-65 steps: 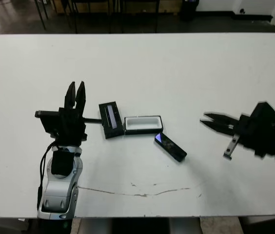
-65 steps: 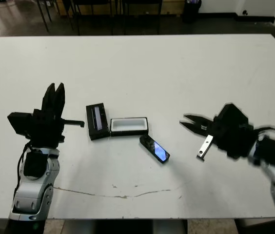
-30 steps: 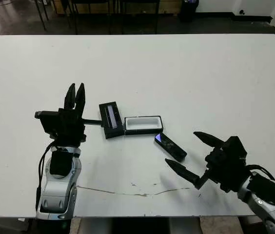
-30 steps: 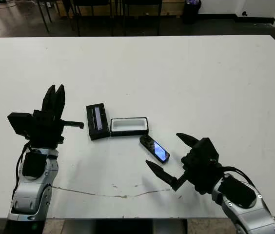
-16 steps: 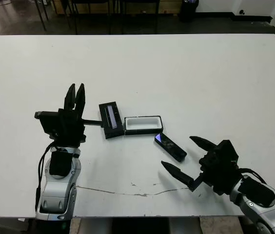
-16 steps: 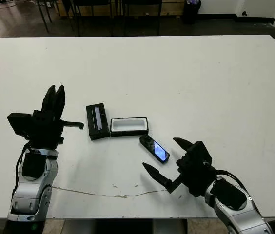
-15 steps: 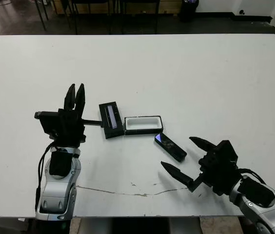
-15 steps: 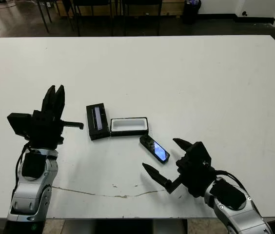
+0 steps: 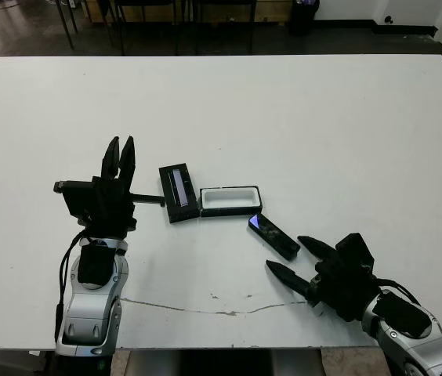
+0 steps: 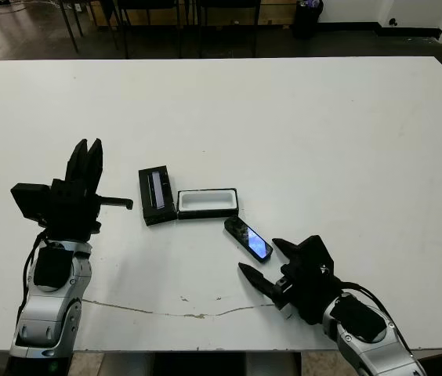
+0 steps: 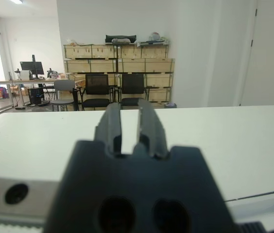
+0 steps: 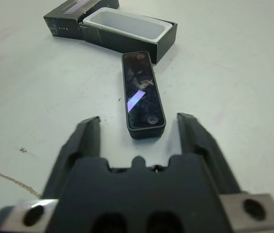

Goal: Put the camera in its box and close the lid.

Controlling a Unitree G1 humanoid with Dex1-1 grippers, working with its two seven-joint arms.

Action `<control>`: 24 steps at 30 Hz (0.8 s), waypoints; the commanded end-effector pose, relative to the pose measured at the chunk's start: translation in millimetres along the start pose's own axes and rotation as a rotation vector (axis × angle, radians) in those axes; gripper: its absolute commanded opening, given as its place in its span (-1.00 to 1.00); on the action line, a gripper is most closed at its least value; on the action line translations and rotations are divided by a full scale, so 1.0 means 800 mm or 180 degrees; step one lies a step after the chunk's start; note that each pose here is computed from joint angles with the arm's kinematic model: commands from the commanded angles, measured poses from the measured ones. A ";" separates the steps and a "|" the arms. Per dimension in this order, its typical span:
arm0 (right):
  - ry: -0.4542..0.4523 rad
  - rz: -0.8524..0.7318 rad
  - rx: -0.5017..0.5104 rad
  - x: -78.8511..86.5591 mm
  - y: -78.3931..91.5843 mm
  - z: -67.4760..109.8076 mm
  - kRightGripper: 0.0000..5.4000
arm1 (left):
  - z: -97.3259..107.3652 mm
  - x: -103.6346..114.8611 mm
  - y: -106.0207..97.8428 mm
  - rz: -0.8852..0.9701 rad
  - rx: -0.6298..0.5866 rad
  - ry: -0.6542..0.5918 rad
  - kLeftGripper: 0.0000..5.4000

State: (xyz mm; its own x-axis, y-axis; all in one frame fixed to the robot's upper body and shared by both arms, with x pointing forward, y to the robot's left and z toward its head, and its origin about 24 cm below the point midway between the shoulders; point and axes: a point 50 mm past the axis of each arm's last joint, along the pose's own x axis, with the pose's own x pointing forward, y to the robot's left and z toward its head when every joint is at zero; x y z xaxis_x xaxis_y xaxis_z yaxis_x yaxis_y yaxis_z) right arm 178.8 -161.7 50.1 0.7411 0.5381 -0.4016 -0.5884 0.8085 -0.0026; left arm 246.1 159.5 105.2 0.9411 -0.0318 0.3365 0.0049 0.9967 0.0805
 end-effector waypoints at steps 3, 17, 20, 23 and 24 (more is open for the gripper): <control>-0.0050 -0.0090 0.0004 0.000 0.000 -0.007 -0.49 | -0.008 -0.006 0.001 0.0007 -0.0015 0.0098 -1.00; -0.0240 -0.0041 -0.0094 -0.001 -0.007 0.001 -1.00 | -0.008 -0.005 -0.001 0.0014 -0.0028 0.0116 -1.00; -0.0304 -0.0034 -0.0122 -0.001 -0.012 0.005 -1.00 | -0.008 -0.005 -0.001 0.0018 -0.0013 0.0108 -1.00; -0.0373 -0.0045 -0.0178 -0.002 -0.022 0.014 -1.00 | -0.008 -0.005 0.000 0.0021 0.0012 0.0101 -1.00; -0.0395 -0.0047 -0.0181 -0.004 -0.027 0.018 -1.00 | -0.007 -0.005 0.000 0.0020 0.0008 0.0105 -1.00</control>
State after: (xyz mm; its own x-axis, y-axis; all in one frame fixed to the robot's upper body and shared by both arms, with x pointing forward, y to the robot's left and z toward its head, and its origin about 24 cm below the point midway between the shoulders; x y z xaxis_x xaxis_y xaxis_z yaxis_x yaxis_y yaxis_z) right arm 190.0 -169.9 61.2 0.7777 0.5617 -0.2824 -0.5954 0.8022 -0.0440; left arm 245.5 157.1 104.9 0.9393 -0.0317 0.3417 0.0068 0.9973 0.0738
